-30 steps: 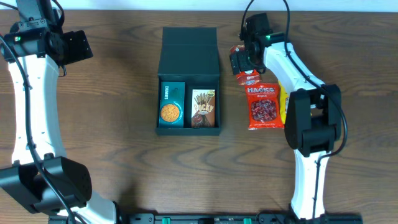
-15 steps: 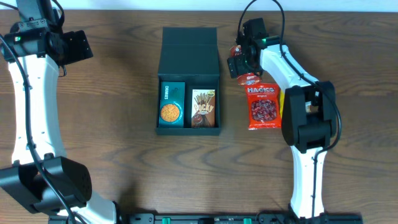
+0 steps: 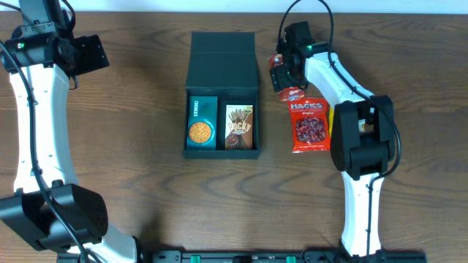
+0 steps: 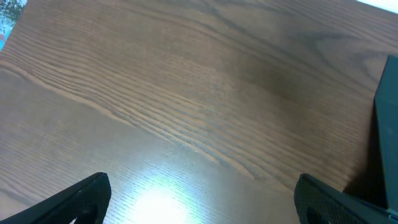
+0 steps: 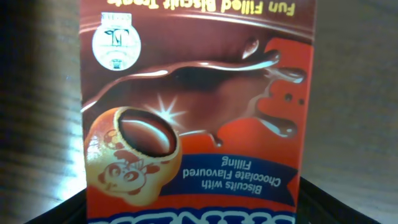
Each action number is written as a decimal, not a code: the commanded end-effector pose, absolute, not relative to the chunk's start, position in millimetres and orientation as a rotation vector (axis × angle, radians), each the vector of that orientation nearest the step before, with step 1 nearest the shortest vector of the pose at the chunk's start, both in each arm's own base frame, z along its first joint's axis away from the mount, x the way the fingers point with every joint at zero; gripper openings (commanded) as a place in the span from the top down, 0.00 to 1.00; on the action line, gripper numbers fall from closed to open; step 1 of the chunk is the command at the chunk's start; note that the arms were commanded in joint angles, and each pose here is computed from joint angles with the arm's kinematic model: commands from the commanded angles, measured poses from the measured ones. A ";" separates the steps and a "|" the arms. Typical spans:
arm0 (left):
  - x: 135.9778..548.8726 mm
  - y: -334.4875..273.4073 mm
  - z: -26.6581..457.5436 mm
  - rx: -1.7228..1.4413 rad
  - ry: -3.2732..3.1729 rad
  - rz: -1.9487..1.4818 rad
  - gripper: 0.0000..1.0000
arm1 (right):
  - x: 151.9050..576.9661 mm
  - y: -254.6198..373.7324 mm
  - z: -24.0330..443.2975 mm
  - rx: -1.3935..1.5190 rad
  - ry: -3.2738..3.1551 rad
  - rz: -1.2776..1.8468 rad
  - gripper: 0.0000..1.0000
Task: Pack container
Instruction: 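Grasp the Hello Panda box with the right gripper and lift it, then carry the Hello Panda box into the black box beside the cookie box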
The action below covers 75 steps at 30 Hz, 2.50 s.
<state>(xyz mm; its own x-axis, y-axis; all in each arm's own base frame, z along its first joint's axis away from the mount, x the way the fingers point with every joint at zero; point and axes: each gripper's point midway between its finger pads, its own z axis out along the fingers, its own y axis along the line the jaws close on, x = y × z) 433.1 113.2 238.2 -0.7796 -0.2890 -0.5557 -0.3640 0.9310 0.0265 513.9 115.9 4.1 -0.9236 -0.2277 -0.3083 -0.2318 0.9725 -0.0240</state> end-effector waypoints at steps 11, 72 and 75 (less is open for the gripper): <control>436.3 115.0 236.8 -0.462 2.516 0.180 0.05 | 533.0 139.3 98.0 -0.370 2.732 0.043 0.32; 432.1 114.4 234.1 -0.443 2.541 0.189 0.05 | 352.6 342.4 90.1 -0.189 3.062 0.209 0.23; 431.1 114.2 233.5 -0.443 2.546 0.189 0.05 | 357.4 338.4 93.6 -0.245 3.055 0.222 0.25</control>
